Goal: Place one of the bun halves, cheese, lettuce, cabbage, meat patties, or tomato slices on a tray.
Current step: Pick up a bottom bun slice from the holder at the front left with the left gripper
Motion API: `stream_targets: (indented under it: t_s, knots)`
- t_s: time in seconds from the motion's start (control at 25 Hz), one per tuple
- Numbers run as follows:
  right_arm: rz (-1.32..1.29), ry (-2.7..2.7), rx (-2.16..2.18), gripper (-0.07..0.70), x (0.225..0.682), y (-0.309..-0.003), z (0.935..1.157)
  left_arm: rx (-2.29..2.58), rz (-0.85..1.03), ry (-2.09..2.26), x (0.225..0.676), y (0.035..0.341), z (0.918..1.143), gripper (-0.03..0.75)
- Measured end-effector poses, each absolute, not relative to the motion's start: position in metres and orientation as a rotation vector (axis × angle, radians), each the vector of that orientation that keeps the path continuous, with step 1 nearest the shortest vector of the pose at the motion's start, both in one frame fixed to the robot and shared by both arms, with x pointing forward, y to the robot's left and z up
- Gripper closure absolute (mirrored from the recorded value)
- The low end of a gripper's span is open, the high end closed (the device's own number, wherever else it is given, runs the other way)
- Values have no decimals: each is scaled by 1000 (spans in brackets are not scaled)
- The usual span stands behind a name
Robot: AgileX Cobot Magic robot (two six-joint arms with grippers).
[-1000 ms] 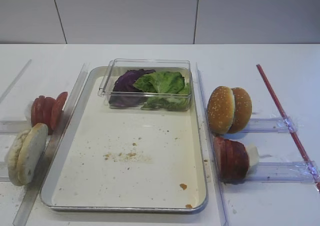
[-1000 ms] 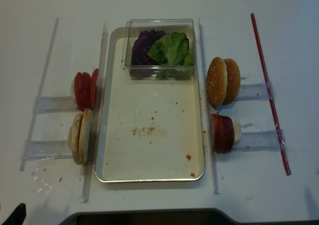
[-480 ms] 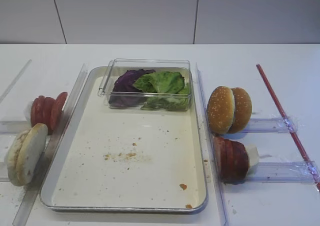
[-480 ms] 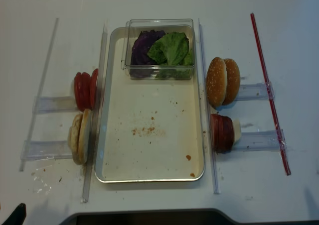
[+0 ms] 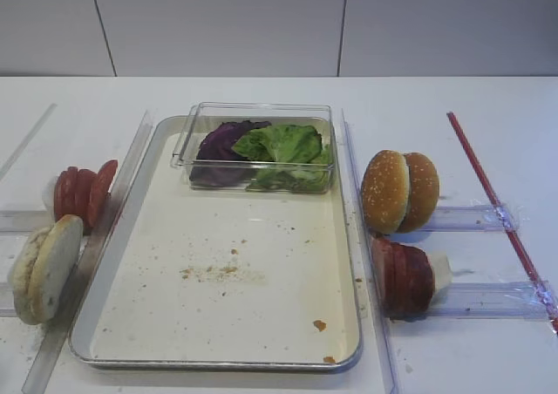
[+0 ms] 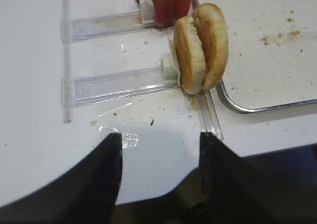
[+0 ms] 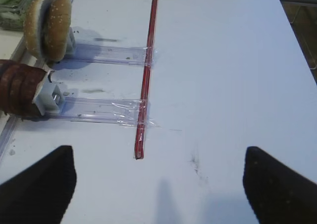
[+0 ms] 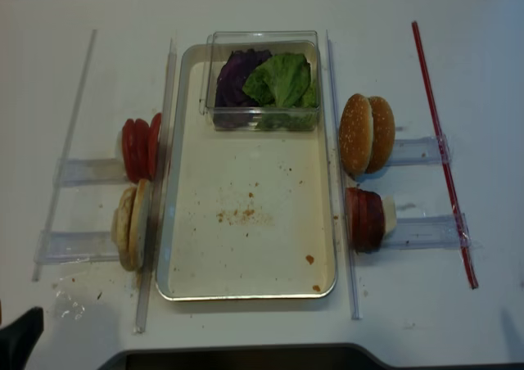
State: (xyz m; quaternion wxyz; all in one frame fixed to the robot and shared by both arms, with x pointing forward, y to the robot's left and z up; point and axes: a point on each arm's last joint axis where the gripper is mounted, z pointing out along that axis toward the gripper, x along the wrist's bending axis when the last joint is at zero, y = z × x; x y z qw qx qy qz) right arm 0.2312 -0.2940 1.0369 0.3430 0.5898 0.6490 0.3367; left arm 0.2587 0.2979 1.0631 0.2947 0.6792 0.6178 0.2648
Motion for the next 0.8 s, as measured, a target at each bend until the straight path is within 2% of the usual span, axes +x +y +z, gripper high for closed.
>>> stream_targets:
  t_s: [0.24, 0.48, 0.8]
  knots:
    - [876, 1686, 1535, -60, 231, -294, 1037, 1826, 601, 1760, 294, 295, 1090, 377]
    - [876, 1686, 1535, -60, 231, -294, 1037, 1931, 475, 1875, 339, 293, 1108, 377]
    - [876, 1686, 1535, -60, 231, -294, 1037, 1985, 409, 1931, 405, 289, 1130, 377]
